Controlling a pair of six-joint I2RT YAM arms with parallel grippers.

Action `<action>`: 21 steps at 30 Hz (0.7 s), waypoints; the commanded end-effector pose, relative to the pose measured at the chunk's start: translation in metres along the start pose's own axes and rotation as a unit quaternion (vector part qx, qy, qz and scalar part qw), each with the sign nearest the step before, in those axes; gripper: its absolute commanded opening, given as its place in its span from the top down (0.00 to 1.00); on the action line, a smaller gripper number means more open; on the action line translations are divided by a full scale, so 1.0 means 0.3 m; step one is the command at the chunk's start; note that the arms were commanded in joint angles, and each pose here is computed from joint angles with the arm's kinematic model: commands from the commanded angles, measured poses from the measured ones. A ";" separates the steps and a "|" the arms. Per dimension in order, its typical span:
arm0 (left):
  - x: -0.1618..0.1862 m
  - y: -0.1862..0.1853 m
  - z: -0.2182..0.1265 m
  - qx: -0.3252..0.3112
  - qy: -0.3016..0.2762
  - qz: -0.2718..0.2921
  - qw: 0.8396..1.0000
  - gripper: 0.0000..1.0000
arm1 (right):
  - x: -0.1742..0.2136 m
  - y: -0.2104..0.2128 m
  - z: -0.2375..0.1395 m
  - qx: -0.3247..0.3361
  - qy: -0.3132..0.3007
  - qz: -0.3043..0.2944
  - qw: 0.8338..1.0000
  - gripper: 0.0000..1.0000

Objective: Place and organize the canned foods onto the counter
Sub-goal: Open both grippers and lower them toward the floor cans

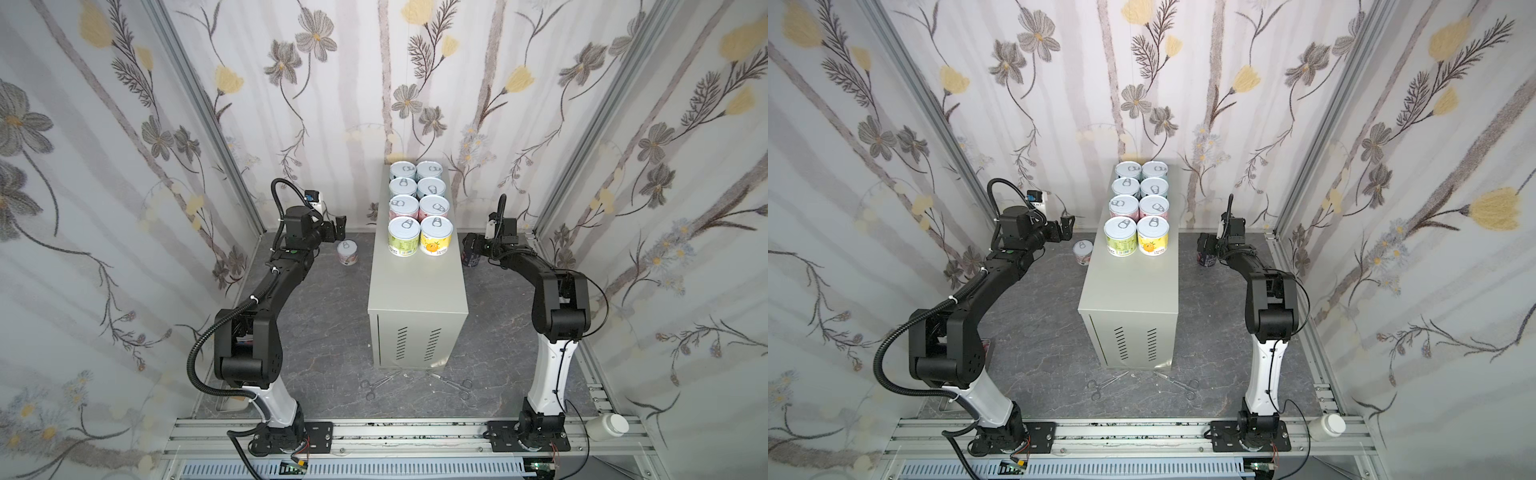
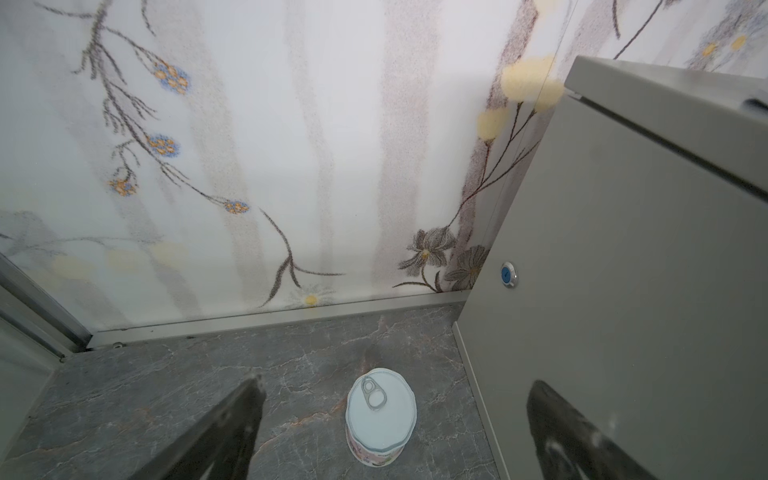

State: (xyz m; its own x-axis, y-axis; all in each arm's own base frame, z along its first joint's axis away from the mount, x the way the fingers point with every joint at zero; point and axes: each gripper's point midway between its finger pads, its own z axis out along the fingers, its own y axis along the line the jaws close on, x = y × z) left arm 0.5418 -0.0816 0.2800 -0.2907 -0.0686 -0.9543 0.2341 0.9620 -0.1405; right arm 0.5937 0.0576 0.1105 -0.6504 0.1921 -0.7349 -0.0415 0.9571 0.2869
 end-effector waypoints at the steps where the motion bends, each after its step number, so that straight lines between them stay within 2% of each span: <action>1: 0.004 -0.004 0.027 0.009 0.001 -0.012 1.000 0.00 | 0.019 0.000 0.020 0.000 0.011 -0.014 1.000 0.02; 5: 0.030 0.003 0.059 0.009 0.013 -0.016 1.000 0.00 | 0.026 0.003 0.037 0.005 0.013 -0.021 1.000 0.08; 11: 0.097 0.037 0.120 -0.009 0.035 -0.027 0.999 0.00 | 0.041 0.040 0.057 -0.023 0.016 -0.040 0.999 0.29; 15: 0.136 0.040 0.164 -0.003 0.040 -0.038 0.998 0.00 | 0.054 0.043 0.075 -0.025 0.019 -0.038 0.999 0.36; 21: 0.195 0.066 0.221 -0.014 0.067 -0.035 0.997 0.00 | 0.050 0.051 0.067 -0.026 0.019 -0.040 0.999 0.54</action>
State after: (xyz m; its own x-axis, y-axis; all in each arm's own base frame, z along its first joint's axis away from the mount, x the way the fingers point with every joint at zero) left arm 0.5850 -0.0861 0.2072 -0.4225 -0.1002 -0.9008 0.1977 0.9597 -0.1995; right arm 0.6065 0.0711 0.0982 -0.6338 0.1017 -0.7667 -0.1173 0.9672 0.2253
